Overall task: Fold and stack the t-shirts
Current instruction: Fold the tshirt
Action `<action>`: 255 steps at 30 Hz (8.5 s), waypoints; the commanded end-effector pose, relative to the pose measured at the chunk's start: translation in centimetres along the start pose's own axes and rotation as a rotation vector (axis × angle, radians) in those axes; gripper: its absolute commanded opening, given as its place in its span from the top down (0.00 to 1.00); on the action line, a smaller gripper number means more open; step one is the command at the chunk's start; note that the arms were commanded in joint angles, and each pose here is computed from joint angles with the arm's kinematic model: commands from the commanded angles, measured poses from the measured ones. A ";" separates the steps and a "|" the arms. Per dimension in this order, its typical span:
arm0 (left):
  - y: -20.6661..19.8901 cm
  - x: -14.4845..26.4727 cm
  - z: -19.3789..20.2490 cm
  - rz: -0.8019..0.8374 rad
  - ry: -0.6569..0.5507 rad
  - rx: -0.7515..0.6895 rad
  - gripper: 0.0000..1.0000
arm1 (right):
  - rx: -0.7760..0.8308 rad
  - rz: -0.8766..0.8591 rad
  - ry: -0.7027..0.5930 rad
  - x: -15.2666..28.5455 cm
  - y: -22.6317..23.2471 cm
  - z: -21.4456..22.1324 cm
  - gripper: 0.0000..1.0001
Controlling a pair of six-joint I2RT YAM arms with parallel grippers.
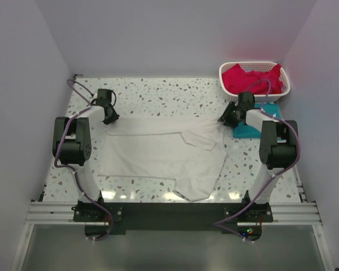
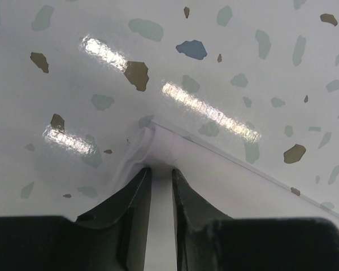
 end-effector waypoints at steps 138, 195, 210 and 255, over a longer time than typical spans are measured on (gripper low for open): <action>9.7 13.4 7.3 -0.234 0.011 0.102 1.00 | 0.302 0.112 0.168 12.1 1.1 11.5 1.00; 6.6 5.4 -1.5 -0.257 -0.004 0.168 0.68 | 0.351 0.106 0.087 2.9 7.4 0.5 0.69; 5.8 15.4 1.0 -0.123 -0.200 -0.014 0.01 | 0.845 0.015 0.025 10.1 9.9 12.8 0.42; 6.7 16.2 6.9 -0.043 -0.179 -0.172 0.00 | 1.166 0.357 -0.322 -1.3 19.1 4.3 0.76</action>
Point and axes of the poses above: each gripper's point midway between its finger pads, its own x axis back along the fingers, its own y axis along the line the jaws close on, z = x × y, the point moved 6 cm from there along x, back along the fingers, and after that the axes turned 4 degrees about -x, right-handed, at the moved point
